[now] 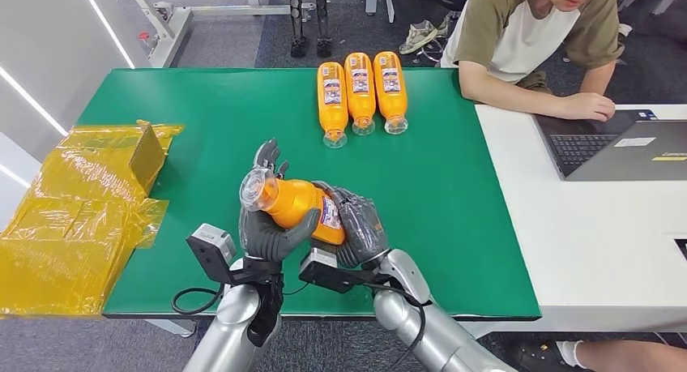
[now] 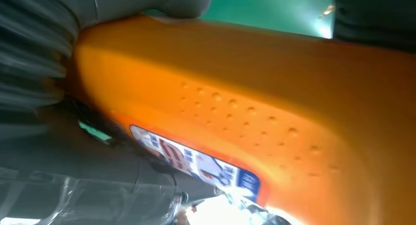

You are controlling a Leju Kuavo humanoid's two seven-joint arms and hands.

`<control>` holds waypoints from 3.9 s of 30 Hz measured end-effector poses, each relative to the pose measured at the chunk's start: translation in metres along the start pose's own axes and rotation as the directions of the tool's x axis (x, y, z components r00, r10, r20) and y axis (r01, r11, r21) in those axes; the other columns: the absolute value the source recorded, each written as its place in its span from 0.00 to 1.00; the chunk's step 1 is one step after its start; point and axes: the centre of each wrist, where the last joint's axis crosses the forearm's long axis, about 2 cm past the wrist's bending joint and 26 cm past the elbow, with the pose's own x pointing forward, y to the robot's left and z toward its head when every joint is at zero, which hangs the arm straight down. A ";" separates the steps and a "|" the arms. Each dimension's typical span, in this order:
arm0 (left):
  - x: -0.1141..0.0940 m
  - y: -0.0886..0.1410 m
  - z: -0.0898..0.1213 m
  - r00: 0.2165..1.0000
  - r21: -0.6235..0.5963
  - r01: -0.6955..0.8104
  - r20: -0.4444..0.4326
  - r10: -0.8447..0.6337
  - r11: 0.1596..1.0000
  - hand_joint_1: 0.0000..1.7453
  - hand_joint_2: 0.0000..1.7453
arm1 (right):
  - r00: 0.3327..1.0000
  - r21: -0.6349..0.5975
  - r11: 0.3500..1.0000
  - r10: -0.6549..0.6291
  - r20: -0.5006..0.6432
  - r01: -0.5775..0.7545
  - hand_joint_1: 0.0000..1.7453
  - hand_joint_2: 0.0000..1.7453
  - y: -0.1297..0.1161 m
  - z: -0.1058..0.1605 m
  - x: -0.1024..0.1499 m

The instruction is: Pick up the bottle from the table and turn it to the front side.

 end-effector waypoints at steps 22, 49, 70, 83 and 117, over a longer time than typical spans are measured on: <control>-0.005 0.000 0.002 1.000 -0.029 -0.012 0.011 0.013 1.000 1.00 1.00 | 0.996 0.050 0.998 -0.042 0.073 0.038 1.00 1.00 0.001 -0.016 0.004; 0.012 0.025 0.000 0.942 0.265 0.308 0.053 -0.332 0.914 1.00 1.00 | 0.933 -0.473 0.805 -0.332 0.141 0.358 0.00 1.00 0.022 0.015 0.043; 0.013 0.205 0.034 0.031 0.085 0.996 -0.095 -0.995 0.023 1.00 1.00 | 0.894 -0.725 0.541 -0.373 0.247 0.426 0.00 1.00 -0.021 0.051 0.087; -0.027 0.247 0.059 0.059 -0.380 0.916 -0.190 -0.980 0.129 1.00 1.00 | 0.901 -0.752 0.515 -0.354 0.250 0.411 0.00 1.00 -0.029 0.061 0.091; -0.046 0.247 0.089 0.535 -0.504 0.498 -0.462 -0.707 0.706 0.00 1.00 | 0.863 -0.724 0.507 -0.439 0.250 0.468 0.00 1.00 -0.017 0.048 0.086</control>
